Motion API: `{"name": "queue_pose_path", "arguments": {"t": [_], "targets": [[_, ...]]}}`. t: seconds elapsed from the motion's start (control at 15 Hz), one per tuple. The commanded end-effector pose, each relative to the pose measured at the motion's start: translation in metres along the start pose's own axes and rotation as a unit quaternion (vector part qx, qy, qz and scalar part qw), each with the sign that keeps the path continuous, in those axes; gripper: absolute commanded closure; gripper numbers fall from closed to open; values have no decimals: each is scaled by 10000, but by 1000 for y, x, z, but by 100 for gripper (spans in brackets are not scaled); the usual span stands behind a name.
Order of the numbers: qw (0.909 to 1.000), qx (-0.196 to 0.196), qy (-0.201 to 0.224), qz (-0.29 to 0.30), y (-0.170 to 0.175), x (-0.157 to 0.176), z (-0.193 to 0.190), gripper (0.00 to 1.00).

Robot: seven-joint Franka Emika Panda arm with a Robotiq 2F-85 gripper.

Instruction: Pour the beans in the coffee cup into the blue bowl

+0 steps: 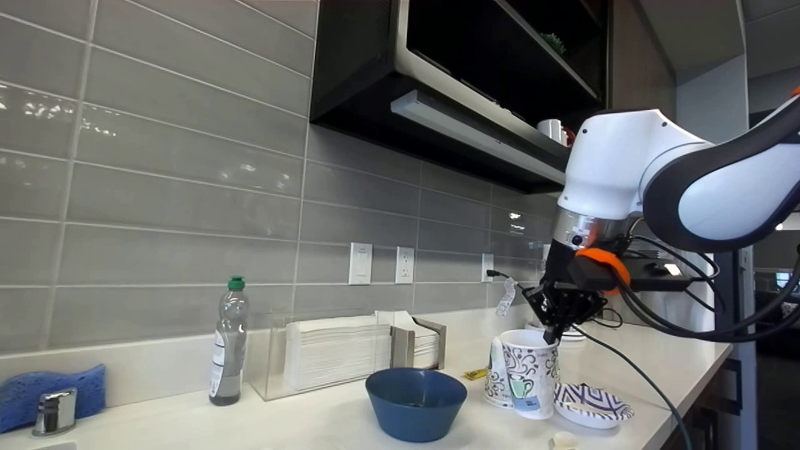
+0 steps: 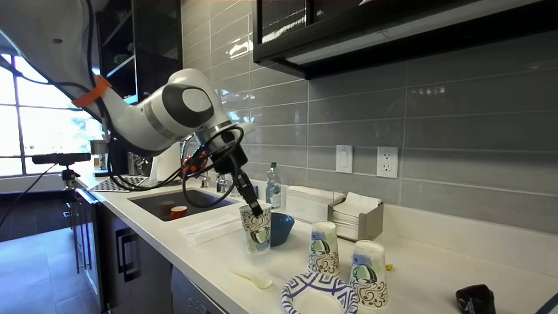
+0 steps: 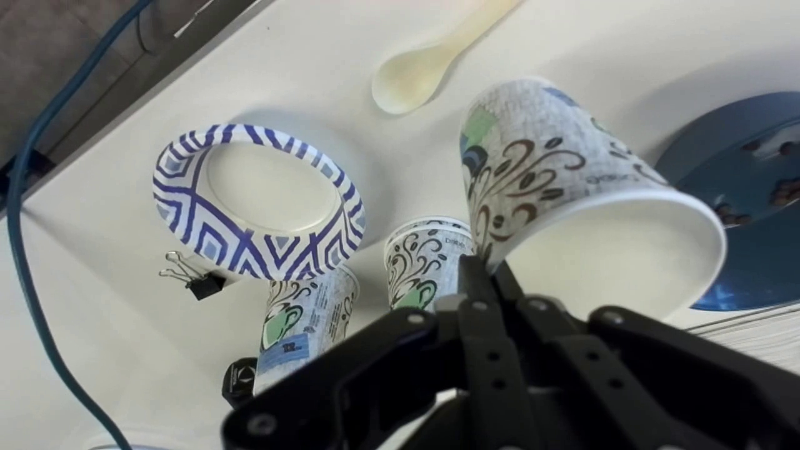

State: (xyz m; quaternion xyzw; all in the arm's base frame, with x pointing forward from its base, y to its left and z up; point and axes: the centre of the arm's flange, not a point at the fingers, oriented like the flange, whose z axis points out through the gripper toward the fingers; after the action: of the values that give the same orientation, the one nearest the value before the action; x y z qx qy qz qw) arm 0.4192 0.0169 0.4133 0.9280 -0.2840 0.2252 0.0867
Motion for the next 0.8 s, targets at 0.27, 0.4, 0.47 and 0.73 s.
{"name": "queue_pose_path", "arguments": {"t": [0.27,0.4,0.47,0.73], "targets": [[9971,602,-167,424,1,-15,22,99],[9962,676,-223,492,0,-17,27,99],[9960,689,-246,510,-1,-18,30,99],[9950,733,-383,559,-2,-22,39,99]]}}
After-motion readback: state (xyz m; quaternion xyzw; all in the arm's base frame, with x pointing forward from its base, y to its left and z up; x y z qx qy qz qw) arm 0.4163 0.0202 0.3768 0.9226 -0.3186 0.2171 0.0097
